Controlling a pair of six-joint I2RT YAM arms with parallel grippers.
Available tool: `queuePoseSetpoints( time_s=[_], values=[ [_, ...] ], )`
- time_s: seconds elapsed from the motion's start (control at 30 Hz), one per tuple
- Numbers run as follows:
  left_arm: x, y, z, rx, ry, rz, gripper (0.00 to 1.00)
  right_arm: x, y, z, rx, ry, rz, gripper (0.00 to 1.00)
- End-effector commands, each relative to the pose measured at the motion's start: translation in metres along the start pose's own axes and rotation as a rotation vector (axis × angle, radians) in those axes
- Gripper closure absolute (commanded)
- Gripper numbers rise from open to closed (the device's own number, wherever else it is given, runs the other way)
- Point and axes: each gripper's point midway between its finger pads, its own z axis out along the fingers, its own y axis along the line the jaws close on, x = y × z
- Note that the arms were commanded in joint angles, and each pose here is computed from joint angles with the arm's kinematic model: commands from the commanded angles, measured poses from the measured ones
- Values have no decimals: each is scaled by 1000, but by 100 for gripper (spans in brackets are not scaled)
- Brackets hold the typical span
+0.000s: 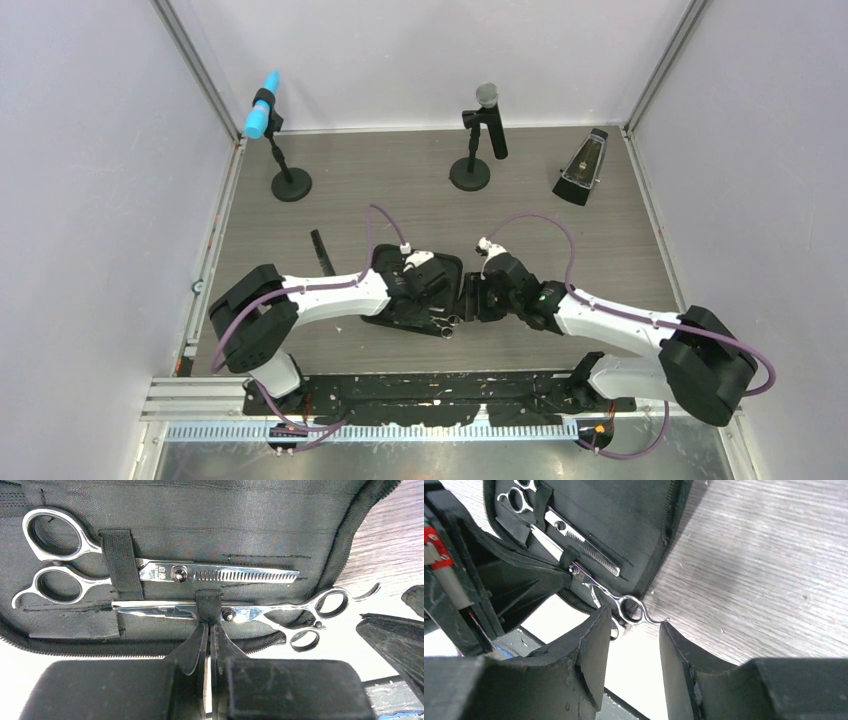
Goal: Sort the hair-cutting tools
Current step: Place the scissors in the hairdressing tool bag.
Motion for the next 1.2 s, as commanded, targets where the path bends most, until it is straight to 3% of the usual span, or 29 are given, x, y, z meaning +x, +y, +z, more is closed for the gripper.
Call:
queuePoseSetpoints(
  time_s=[0.0, 0.4, 0.53, 0.73, 1.17],
  values=[
    [-10, -3, 5, 34, -65, -12, 100, 9, -7, -4, 17, -3, 45, 52],
    [-12, -9, 2, 87, -93, -31, 100, 21, -4, 19, -35, 24, 110, 57],
    [-15, -12, 0, 108, -105, -37, 100, 17, 2, 24, -58, 29, 91, 68],
    [-18, -16, -3, 138, -125, -47, 100, 9, 0, 24, -9, 25, 31, 94],
    [-24, 0, -7, 161, -229, -174, 100, 13, 2, 22, 157, 39, -146, 95]
  ],
)
